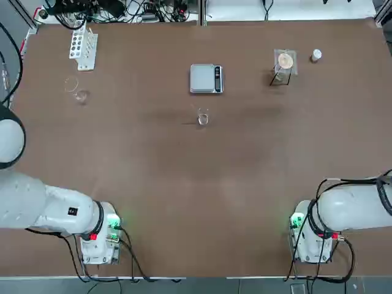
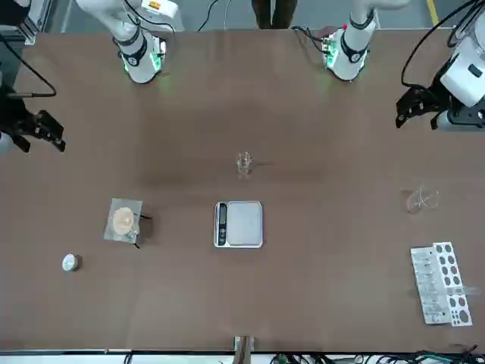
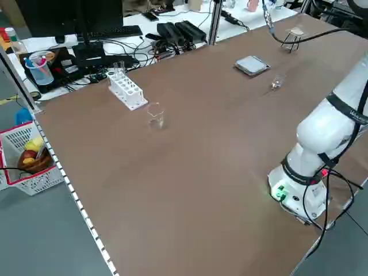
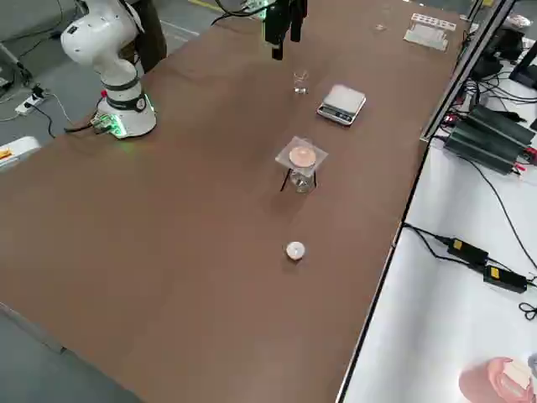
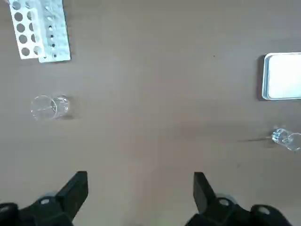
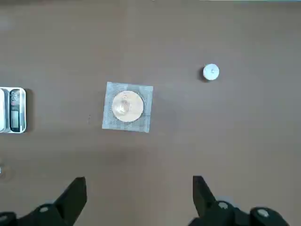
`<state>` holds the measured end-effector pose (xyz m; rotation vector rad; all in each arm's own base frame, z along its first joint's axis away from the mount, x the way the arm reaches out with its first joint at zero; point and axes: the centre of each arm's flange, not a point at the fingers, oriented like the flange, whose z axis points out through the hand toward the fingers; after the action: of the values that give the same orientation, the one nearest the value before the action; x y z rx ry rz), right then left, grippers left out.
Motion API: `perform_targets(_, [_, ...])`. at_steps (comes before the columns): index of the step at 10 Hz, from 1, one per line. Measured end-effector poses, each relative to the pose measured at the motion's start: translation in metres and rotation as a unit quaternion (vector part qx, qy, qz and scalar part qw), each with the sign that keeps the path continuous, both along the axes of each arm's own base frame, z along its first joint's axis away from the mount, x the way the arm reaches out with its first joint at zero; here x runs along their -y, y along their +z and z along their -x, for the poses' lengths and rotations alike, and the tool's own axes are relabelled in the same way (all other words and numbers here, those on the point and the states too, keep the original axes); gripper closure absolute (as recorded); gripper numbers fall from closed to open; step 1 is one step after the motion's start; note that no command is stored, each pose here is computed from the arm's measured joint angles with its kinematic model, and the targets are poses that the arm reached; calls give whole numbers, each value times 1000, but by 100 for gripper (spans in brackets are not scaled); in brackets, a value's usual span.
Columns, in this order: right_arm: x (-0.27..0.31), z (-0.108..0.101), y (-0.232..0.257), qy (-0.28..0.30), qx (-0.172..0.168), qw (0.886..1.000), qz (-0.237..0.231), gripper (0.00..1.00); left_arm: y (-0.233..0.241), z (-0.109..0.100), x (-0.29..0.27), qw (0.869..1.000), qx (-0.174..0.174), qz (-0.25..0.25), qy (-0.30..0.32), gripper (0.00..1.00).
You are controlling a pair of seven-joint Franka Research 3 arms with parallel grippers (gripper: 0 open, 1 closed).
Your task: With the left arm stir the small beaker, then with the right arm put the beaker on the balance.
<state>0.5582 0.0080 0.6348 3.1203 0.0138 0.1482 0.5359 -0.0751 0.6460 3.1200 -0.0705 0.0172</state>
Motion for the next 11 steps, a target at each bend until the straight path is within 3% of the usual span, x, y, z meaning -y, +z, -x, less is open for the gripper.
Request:
perform_targets(6, [0, 0, 0, 0, 0, 1000, 0, 0, -19, -8, 10, 1000, -18, 4, -7, 1])
perform_targets(8, [-2, 0, 0, 3, 0, 1000, 0, 0, -41, -17, 35, 999, -37, 32, -5, 1])
perform_targets(11, [-17, 0, 1, 16, 1, 1000, 0, 0, -99, -28, 116, 998, -52, 46, 4, 1])
